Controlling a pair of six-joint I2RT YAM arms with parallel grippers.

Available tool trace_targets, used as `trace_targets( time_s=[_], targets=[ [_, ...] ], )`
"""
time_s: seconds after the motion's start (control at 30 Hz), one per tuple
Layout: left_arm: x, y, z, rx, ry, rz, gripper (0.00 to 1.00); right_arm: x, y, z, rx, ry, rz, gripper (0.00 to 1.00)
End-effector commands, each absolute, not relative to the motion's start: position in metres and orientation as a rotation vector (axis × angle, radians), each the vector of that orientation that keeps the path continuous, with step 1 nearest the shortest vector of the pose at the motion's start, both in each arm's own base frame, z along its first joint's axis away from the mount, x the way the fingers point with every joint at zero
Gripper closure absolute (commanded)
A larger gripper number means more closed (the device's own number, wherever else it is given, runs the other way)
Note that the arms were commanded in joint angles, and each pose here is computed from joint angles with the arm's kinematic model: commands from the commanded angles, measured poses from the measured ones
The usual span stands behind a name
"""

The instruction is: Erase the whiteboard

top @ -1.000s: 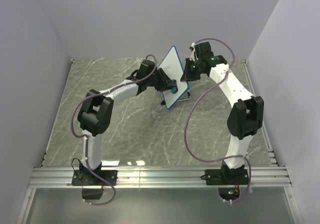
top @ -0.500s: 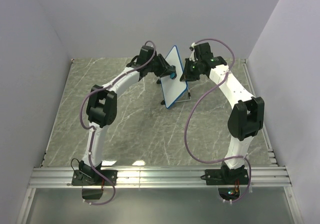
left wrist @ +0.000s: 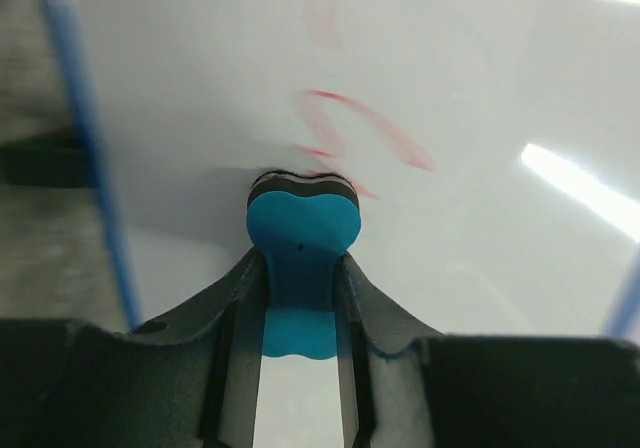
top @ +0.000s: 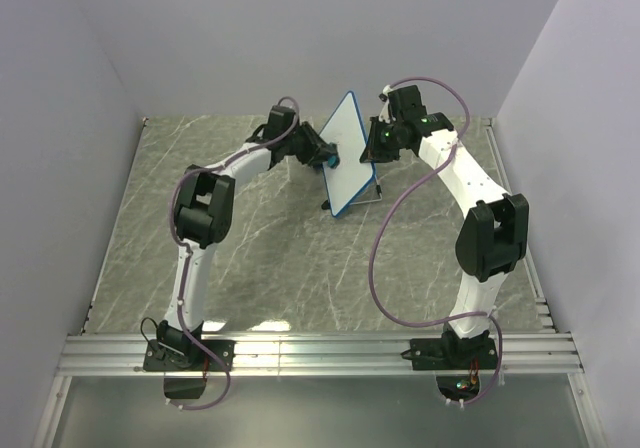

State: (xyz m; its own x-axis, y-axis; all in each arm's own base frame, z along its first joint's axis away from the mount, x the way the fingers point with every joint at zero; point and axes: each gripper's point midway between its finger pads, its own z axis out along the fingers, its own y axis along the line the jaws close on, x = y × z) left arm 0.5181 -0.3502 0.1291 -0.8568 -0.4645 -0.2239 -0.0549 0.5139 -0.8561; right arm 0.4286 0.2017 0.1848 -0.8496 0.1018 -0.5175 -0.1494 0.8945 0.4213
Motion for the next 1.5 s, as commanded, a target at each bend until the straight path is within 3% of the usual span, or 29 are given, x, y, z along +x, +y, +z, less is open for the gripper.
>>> trace_targets(
  time_s=[0.0, 0.2, 0.6, 0.7, 1.03, 1.3, 1.47],
  targets=[
    [0.504, -0.338, 0.054, -0.495, 2.479, -1.239, 1.00, 0.371, 0.227, 0.148, -0.140, 2.732, 0.683, 1.00],
    [0.501, -0.341, 0.065, -0.435, 2.449, -1.298, 1.00, 0.372, 0.227, 0.146, -0.139, 2.738, 0.681, 1.00],
    [0.516, -0.382, 0.227, -0.083, 2.118, -1.626, 1.00, 0.369, 0.231, 0.140, -0.152, 2.750, 0.683, 1.00],
    [0.522, -0.384, 0.245, -0.078, 2.080, -1.646, 1.00, 0.367, 0.232, 0.139, -0.161, 2.755, 0.680, 1.00],
    [0.560, -0.344, 0.138, -0.411, 2.283, -1.457, 1.00, 0.362, 0.230, 0.141, -0.175, 2.753, 0.675, 1.00],
    [0.547, -0.325, 0.061, -0.511, 2.453, -1.324, 1.00, 0.356, 0.231, 0.139, -0.186, 2.762, 0.679, 1.00],
    [0.544, -0.322, 0.063, -0.479, 2.450, -1.318, 1.00, 0.357, 0.233, 0.139, -0.189, 2.761, 0.683, 1.00]
  ],
)
